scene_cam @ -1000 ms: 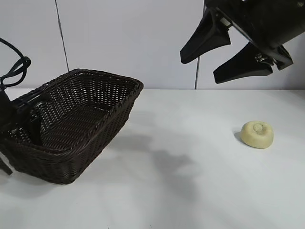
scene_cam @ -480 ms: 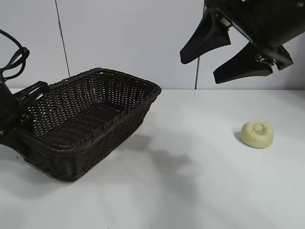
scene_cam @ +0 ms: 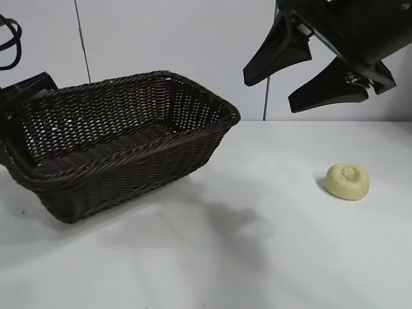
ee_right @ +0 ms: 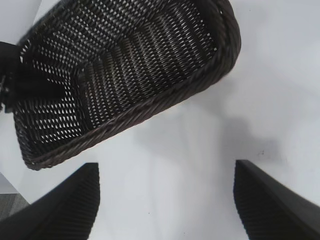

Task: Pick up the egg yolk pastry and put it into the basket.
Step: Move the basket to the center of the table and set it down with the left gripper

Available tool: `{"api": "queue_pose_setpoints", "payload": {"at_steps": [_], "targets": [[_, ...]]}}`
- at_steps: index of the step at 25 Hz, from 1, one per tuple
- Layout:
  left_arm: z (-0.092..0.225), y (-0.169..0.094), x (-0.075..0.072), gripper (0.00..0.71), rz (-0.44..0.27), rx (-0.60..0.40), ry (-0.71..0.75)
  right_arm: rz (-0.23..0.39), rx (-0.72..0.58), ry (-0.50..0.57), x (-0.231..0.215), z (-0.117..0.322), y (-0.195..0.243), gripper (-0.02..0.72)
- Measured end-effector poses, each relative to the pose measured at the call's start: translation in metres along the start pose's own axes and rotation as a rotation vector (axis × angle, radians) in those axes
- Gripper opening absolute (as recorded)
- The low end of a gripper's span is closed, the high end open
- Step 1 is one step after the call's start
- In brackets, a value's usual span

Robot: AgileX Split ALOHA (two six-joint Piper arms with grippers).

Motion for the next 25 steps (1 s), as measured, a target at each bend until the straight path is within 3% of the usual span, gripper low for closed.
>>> {"api": "queue_pose_setpoints", "payload": {"at_steps": [4,7,11,19,25], "targets": [[-0.009,-0.001,-0.011,0.103,-0.003,0.086,0.224,-0.001,0.001,0.000,0.000,0.000,0.000,0.538],[-0.020,0.004,-0.018,0.102,0.001,0.107,0.304,-0.002,0.002,0.000,0.000,0.000,0.000,0.538],[-0.029,0.012,-0.026,0.102,0.005,0.122,0.375,-0.002,0.003,0.000,0.000,0.000,0.000,0.538],[-0.008,0.043,-0.044,0.102,-0.005,0.219,0.500,-0.001,0.004,-0.002,0.000,0.001,0.000,0.538],[-0.009,0.072,-0.038,0.102,-0.024,0.248,0.490,0.000,0.004,-0.003,0.000,0.001,0.000,0.538]]}}
Point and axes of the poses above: a point on each arm's last joint axis where the gripper is mounted, y pointing out along that axis toward the gripper, x along the wrist's bending axis when the last joint is at zero, z = x × y, the point moved 5 cm from there along y, pointing out along that axis toward the gripper, and after that the axes turned 1 degree about y, right-handed, at the moved point
